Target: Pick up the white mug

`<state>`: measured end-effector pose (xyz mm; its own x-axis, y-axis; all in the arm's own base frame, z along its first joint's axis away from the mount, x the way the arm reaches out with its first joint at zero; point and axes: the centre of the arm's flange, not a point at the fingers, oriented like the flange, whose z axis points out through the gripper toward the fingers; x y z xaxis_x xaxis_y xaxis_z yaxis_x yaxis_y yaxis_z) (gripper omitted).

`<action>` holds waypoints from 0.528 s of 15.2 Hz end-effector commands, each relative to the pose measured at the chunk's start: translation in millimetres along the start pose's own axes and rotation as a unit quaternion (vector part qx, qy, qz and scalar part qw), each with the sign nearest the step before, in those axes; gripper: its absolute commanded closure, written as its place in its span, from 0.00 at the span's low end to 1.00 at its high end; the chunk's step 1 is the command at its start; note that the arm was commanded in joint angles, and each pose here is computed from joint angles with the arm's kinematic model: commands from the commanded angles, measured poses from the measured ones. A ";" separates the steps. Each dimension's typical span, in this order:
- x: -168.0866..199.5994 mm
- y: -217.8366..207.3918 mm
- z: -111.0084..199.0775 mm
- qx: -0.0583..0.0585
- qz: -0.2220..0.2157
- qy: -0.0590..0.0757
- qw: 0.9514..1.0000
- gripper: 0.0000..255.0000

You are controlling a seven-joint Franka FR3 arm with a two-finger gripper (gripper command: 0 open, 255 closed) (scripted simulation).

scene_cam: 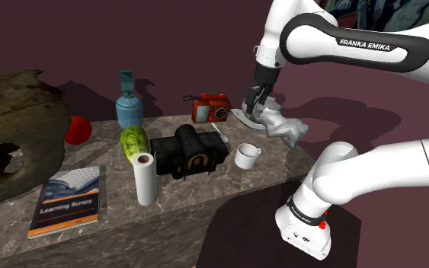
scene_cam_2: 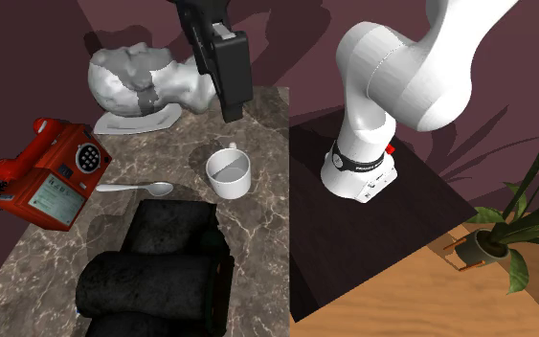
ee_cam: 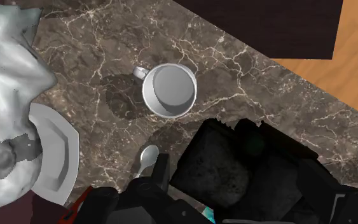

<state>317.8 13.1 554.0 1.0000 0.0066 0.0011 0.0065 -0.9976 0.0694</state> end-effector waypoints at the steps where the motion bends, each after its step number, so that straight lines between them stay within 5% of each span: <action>1: 0.0 0.0 0.0 0.000 0.000 0.000 1.000 0.00; 8: 3.5 8.8 92.0 -0.001 -0.008 -0.017 1.000 0.00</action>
<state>323.1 0.0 474.8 0.9994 0.0185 -0.0303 0.0207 -0.9972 0.0721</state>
